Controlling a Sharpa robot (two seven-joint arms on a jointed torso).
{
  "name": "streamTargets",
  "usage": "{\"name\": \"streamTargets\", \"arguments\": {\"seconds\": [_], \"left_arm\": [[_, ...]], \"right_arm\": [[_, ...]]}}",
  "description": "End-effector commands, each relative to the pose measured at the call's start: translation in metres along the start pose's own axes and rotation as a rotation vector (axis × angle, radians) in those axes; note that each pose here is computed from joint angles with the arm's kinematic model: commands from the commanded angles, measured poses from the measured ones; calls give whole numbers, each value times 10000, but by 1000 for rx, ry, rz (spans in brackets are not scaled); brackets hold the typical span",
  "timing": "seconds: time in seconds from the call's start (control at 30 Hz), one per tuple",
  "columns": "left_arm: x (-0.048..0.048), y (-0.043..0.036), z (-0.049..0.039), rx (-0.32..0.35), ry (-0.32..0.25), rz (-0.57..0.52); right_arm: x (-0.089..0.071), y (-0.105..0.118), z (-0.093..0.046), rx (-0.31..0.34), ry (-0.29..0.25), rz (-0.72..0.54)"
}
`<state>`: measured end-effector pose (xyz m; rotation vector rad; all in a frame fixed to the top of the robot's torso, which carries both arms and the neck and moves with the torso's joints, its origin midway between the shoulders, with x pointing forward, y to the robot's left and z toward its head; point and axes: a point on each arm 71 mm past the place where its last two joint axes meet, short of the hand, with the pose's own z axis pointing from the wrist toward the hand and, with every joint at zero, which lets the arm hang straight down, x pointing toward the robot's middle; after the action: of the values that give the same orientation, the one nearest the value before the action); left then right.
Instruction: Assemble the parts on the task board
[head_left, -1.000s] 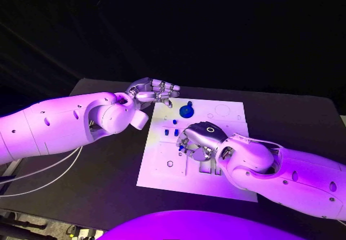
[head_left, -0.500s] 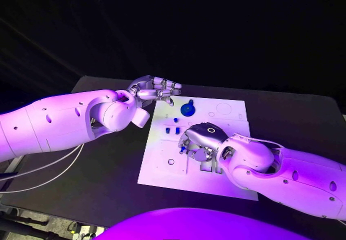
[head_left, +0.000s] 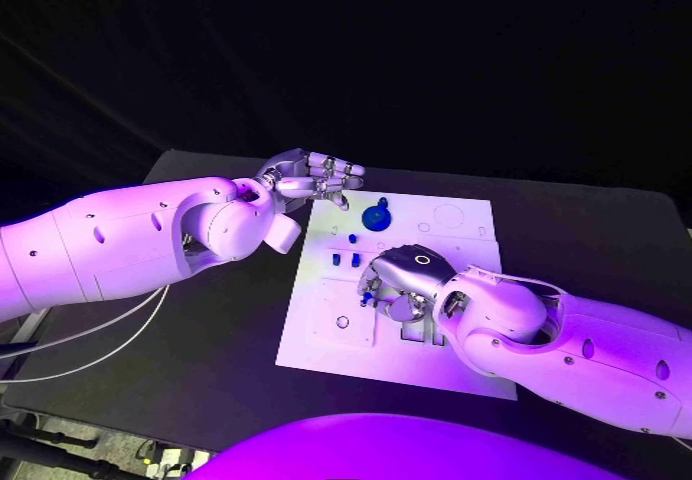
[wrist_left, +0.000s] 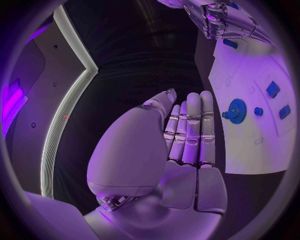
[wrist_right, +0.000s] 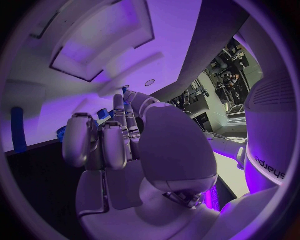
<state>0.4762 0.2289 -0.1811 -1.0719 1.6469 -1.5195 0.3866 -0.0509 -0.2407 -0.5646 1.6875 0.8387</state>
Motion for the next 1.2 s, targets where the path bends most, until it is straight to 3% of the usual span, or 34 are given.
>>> {"name": "streamTargets", "arguments": {"seconds": [0.03,0.93,1.2], "left_arm": [[26,-12,6,7,17,-8],[26,-7,0,-2,21,-9],[26,-5,-1,-5,22,-9]], "right_arm": [[32,5,6,-5,19,-4],[119,28,53,11,74,-9],[102,3,50,26,44,-13]]}}
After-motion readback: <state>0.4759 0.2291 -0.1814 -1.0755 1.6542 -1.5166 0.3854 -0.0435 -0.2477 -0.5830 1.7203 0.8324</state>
